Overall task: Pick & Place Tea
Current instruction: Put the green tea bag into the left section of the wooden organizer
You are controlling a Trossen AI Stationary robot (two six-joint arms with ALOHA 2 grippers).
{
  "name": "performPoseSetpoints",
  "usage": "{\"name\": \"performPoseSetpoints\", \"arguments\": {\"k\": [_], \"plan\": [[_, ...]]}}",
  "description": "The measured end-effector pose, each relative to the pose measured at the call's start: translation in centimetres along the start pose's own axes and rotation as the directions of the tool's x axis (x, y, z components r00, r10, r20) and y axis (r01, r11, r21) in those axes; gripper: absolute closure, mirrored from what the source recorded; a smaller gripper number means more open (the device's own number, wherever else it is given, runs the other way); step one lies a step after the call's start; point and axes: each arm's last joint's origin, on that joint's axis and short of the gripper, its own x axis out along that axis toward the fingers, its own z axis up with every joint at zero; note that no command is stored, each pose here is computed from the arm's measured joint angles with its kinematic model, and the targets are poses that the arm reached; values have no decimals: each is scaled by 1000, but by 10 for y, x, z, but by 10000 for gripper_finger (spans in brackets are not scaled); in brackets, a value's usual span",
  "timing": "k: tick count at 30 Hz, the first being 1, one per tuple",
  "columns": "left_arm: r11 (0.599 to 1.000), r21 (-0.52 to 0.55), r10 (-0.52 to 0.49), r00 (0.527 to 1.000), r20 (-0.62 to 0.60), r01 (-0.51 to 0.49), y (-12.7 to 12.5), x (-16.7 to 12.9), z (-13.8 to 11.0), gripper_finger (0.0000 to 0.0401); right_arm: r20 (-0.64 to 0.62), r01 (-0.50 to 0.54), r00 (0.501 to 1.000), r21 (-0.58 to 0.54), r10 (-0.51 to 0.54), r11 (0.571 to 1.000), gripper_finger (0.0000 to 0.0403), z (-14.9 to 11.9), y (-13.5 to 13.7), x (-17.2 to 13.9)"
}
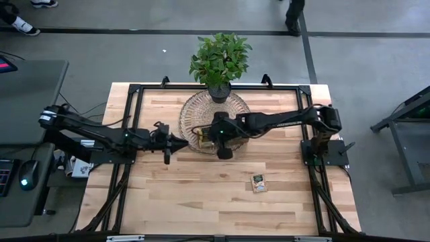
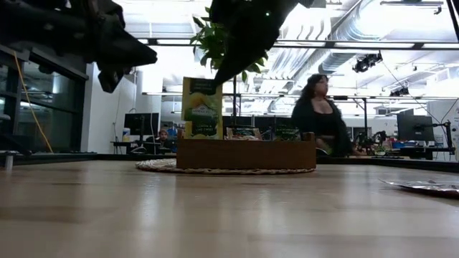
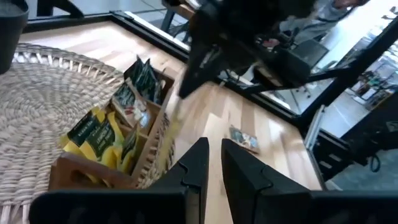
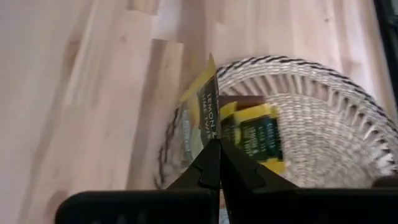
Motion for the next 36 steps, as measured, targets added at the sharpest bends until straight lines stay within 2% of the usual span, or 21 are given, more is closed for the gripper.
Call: {"name": "performPoseSetpoints", "arguments": {"k": [10,17,24,36], "plan": [[999,0,-38,999,-24,38,2,-13,3,359,-11,51,999,29,-51,998,403,-6,-23,6],[999,1,-50,997,-52,50,2,-14,1,359,-61,46,997,17,-45,999,403,-13,-21,25],[997,-15,-80,995,-66,79,1,-14,1,359,-50,97,994,27,-96,995,403,-12,-25,29],[997,-14,-79,995,-68,78,1,-14,1,359,-92,56,994,44,-52,997,402,-19,-22,41]]}}
